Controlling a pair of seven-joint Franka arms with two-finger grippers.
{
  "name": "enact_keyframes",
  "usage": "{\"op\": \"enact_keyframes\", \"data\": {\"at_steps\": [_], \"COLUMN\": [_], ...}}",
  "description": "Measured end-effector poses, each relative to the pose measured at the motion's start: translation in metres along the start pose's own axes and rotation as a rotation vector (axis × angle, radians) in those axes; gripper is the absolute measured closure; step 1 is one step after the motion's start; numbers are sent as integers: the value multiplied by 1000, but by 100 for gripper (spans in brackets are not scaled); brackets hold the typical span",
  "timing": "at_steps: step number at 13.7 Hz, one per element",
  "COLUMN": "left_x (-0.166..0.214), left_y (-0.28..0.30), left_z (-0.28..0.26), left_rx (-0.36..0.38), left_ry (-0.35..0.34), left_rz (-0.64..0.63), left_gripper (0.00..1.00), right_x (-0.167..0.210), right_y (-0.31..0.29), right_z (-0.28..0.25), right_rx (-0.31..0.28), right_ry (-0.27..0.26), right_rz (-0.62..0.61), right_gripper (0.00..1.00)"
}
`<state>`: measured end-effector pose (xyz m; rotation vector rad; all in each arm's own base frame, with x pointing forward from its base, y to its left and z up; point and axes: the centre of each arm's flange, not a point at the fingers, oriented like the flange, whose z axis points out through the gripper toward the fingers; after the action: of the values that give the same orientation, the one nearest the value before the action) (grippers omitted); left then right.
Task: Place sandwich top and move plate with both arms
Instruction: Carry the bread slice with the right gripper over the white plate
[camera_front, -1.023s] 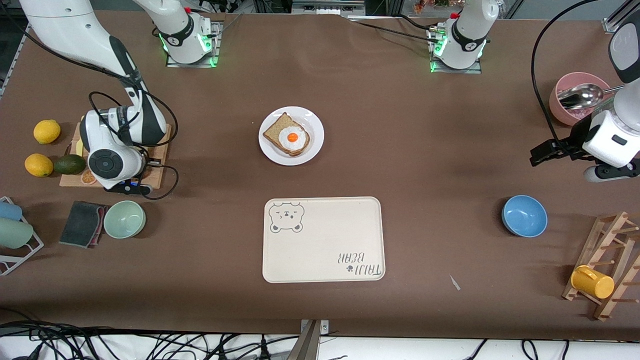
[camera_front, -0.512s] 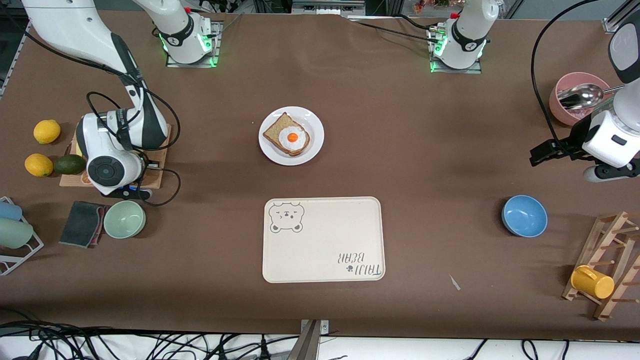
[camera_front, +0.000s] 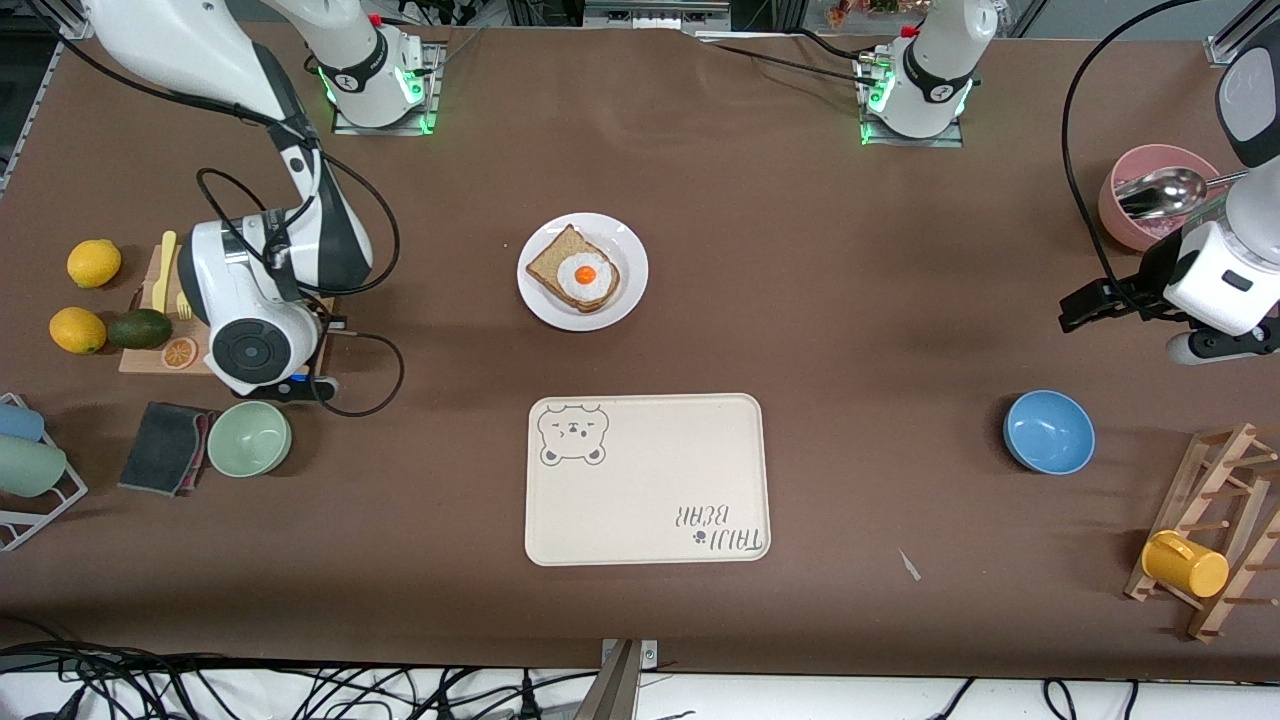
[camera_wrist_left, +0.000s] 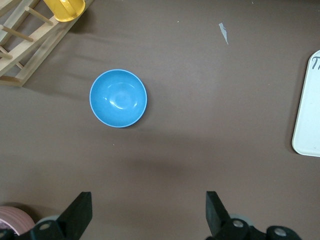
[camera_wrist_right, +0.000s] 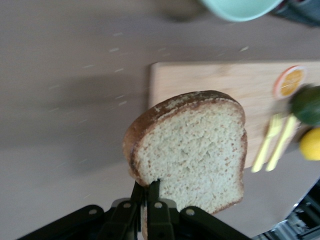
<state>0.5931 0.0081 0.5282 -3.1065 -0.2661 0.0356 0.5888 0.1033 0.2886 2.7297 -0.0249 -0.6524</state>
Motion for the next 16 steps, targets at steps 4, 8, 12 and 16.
{"op": "enact_keyframes", "data": {"at_steps": [4, 8, 12, 16], "left_x": [0, 0, 2, 3], "left_y": [0, 2, 2, 1], "left_z": [0, 2, 3, 7], "left_rx": [0, 0, 0, 0], "left_ry": [-1, -3, 0, -5], "left_rz": [0, 0, -2, -5], "left_gripper": [0, 0, 0, 0], "right_x": [-26, -70, -129, -171], "right_y": [-65, -158, -249, -331], "right_z": [-35, -55, -80, -68], "right_rx": [52, 115, 144, 161], "right_ry": [-14, -26, -3, 67], "right_rz": [50, 73, 179, 216], "right_gripper": [94, 94, 94, 94]}}
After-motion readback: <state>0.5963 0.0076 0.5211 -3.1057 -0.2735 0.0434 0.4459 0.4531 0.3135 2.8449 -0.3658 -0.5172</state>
